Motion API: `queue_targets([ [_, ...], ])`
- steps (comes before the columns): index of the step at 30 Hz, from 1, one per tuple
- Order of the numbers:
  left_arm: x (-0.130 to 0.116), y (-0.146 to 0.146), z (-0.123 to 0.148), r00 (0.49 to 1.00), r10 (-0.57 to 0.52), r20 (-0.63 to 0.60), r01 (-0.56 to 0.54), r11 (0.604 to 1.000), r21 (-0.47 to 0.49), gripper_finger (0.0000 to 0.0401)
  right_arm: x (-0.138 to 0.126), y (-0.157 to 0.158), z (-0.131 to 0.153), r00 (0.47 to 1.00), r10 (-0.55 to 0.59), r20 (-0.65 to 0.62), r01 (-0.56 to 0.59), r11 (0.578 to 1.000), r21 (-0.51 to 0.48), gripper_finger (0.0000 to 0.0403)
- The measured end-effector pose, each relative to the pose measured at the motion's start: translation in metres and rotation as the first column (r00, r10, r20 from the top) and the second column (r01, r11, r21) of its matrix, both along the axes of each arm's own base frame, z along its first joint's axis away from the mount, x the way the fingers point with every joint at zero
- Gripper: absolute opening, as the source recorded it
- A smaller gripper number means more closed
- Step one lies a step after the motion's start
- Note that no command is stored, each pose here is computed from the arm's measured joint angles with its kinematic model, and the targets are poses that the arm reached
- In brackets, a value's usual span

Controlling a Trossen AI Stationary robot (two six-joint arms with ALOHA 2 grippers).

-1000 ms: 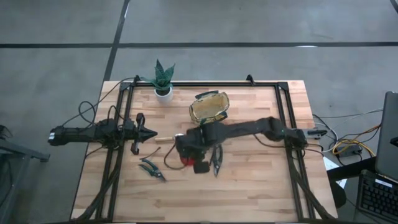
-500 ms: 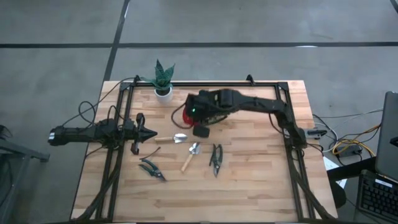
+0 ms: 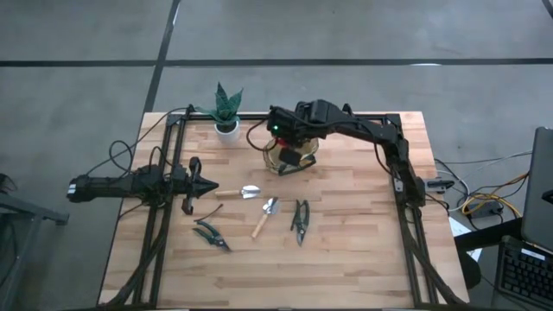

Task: Pick & Place Garden tools in Gardening bag
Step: Put the red gloves into the white bag

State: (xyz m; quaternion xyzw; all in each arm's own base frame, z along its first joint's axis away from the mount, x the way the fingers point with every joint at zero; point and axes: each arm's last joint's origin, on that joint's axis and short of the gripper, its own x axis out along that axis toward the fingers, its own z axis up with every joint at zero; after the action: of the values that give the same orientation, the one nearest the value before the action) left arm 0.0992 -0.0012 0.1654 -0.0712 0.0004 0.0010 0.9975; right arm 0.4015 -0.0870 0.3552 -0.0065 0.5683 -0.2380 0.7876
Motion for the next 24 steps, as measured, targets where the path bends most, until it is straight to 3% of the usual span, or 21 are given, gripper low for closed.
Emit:
queue_targets([
  [6, 0.0, 0.0, 0.0, 1.0, 0.0, 0.0, 0.0, 1.0, 0.0, 0.0012, 0.0, 0.002, -0.001, 0.991, 0.12, -0.057, -0.121, 0.992, -0.022, 0.0018],
  [9, 0.0, 0.0, 0.0, 1.0, 0.0, 0.0, 0.0, 1.0, 0.0, 0.0012, -0.002, 0.004, -0.003, 0.961, 0.239, -0.139, -0.246, 0.969, -0.032, 0.0018],
  [13, 0.0, 0.0, 0.0, 1.0, 0.0, 0.0, 0.0, 1.0, 0.0, 0.0012, -0.002, 0.004, -0.008, 0.925, 0.32, -0.205, -0.332, 0.943, -0.026, 0.0018],
  [17, 0.0, 0.0, 0.0, 1.0, 0.0, 0.0, 0.0, 1.0, 0.0, 0.0012, -0.003, 0.004, -0.016, 0.859, 0.422, -0.289, -0.442, 0.897, -0.005, 0.0018],
  [24, 0.0, 0.0, 0.0, 1.0, 0.0, 0.0, 0.0, 1.0, 0.0, 0.0012, -0.001, 0.004, -0.034, 0.816, 0.46, -0.349, -0.48, 0.877, 0.034, 0.0018],
])
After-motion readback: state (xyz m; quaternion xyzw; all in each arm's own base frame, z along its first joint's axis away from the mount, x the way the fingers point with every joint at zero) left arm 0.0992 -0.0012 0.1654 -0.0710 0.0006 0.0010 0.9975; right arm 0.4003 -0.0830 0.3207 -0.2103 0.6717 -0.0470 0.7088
